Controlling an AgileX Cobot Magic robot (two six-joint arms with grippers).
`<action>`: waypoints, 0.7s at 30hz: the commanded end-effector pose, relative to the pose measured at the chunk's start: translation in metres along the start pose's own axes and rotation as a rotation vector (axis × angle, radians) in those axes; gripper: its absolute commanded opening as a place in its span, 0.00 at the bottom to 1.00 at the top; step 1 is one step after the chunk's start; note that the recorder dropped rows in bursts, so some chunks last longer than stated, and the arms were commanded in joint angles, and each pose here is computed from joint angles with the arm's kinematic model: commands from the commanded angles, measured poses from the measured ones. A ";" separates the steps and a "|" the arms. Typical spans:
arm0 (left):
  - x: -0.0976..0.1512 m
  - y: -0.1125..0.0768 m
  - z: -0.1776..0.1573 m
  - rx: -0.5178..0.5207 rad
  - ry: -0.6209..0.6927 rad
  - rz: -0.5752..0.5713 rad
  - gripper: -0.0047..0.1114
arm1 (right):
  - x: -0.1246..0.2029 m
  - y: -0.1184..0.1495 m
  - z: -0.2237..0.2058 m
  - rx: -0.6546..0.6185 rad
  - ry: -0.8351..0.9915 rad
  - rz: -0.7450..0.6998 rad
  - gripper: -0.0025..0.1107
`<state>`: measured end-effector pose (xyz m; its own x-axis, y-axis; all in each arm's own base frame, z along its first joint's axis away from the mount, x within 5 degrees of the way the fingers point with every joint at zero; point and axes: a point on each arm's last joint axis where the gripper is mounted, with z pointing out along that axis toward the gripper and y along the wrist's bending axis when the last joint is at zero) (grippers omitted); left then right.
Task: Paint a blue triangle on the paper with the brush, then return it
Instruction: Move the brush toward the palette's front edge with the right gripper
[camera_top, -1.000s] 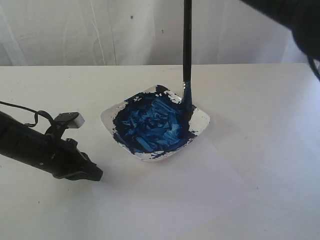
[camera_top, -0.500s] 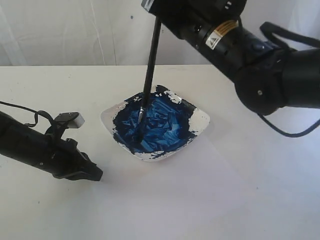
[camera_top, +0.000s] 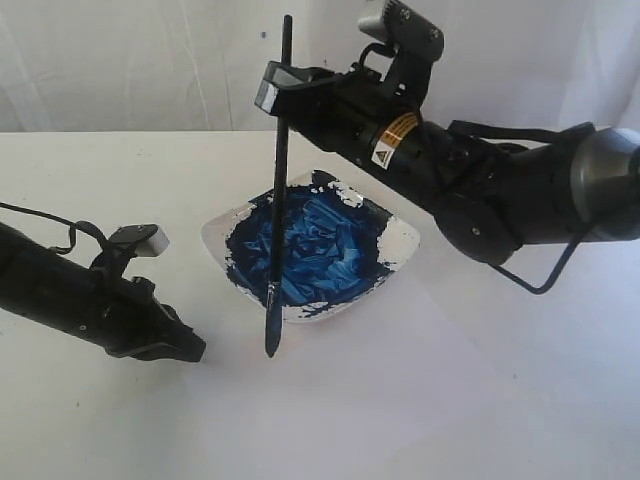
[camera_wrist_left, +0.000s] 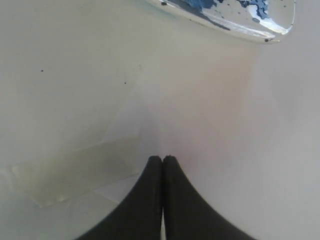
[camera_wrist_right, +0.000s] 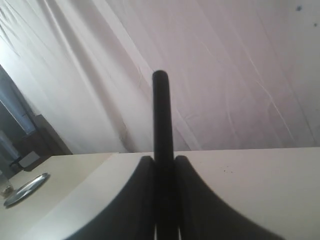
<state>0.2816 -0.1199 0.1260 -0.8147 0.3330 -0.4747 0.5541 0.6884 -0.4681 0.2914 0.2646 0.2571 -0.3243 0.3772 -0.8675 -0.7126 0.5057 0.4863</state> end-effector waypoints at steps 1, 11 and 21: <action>0.001 -0.004 0.000 0.020 0.003 -0.001 0.04 | 0.009 -0.001 0.001 -0.035 0.017 0.023 0.02; 0.001 -0.004 0.000 0.020 0.003 -0.001 0.04 | 0.030 -0.007 0.005 -0.072 0.080 0.080 0.02; 0.001 -0.004 0.000 0.020 0.003 -0.001 0.04 | 0.035 -0.010 0.006 -0.072 0.087 0.095 0.02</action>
<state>0.2816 -0.1199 0.1260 -0.8147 0.3330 -0.4747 0.5541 0.6884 -0.4681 0.2927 0.2767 0.2233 -0.4424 0.3493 -0.8260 -0.7110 0.4248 0.5604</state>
